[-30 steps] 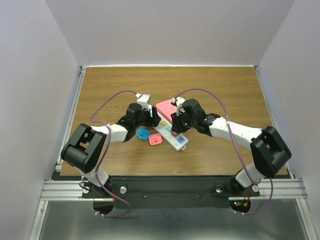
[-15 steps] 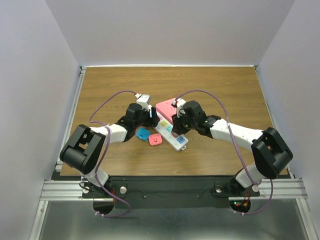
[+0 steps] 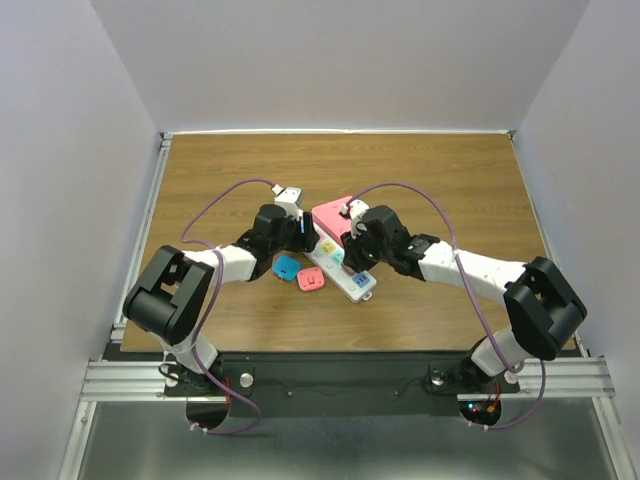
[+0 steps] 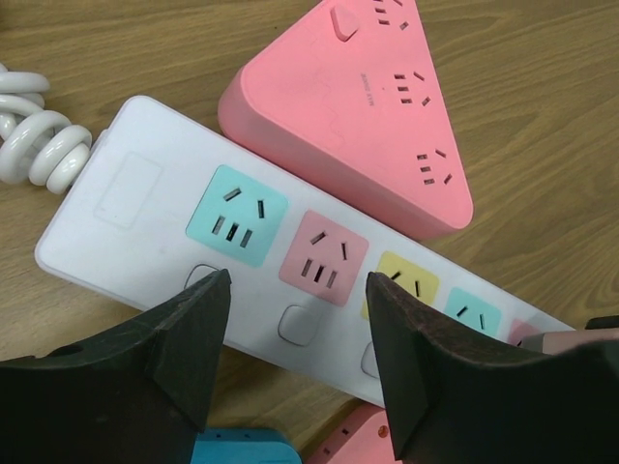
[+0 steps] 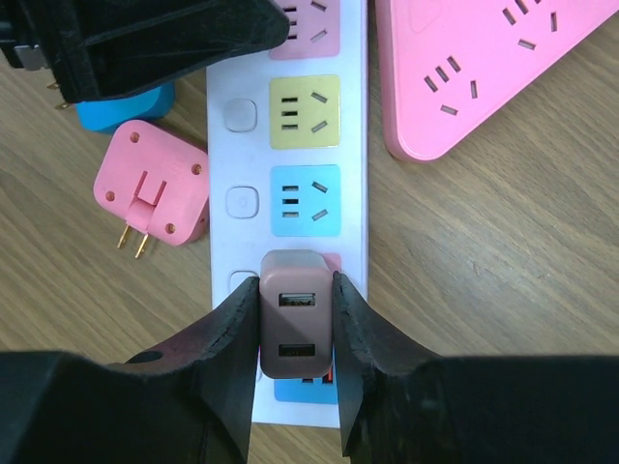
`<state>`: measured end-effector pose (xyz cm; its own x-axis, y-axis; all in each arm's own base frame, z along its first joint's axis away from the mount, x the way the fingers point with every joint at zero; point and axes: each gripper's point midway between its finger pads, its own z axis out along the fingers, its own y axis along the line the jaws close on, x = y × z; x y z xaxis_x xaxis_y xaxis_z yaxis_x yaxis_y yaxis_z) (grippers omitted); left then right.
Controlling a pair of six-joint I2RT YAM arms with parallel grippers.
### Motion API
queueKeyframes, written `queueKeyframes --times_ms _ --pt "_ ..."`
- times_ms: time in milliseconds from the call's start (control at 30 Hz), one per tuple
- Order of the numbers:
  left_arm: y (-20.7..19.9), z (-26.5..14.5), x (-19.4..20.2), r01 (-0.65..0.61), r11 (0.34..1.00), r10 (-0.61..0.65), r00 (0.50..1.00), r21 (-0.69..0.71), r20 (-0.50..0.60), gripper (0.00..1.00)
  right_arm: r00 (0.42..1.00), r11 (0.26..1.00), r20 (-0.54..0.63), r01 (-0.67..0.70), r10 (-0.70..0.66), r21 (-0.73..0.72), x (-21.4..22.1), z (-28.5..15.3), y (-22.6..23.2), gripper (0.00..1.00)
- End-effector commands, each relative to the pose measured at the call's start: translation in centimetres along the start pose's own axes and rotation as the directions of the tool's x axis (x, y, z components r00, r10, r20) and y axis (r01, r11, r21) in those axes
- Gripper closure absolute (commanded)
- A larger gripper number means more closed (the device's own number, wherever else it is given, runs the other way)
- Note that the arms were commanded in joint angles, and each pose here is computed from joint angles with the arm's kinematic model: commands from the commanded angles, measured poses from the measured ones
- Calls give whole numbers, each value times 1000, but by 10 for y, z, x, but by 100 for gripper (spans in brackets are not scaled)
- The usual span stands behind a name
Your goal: Insert the plug
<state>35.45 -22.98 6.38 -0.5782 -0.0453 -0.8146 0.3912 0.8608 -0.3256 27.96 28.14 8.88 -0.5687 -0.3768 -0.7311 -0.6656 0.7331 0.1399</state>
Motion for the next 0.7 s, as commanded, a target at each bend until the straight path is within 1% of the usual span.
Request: queueKeyframes --times_ms 0,100,200,233,433,567,633,667 --pt "14 2 33 2 999 -8 992 -46 -128 37 997 999 -74 37 -35 33 28 -3 0 100" --pt "14 4 37 4 999 -11 990 -48 -143 40 996 998 -86 29 -25 48 37 -3 1 100" --pt "14 5 39 5 999 -12 988 -45 -151 41 994 998 -106 21 -14 57 47 -2 4 100" --pt "15 6 39 5 999 -12 988 -47 -153 41 993 995 -117 23 -12 99 53 -1 -3 100" --pt "14 7 41 5 999 -11 987 -43 -161 41 988 992 -155 23 -4 121 68 3 -4 99" --pt "15 7 43 5 999 -13 986 -48 -167 41 986 990 -163 -24 47 140 75 4 -4 99" --pt "15 8 43 7 999 -14 985 -46 -169 41 985 990 -167 -27 51 139 76 5 3 99" --pt "15 8 43 10 999 -17 985 -47 -169 41 983 990 -169 -53 76 134 77 6 7 100"
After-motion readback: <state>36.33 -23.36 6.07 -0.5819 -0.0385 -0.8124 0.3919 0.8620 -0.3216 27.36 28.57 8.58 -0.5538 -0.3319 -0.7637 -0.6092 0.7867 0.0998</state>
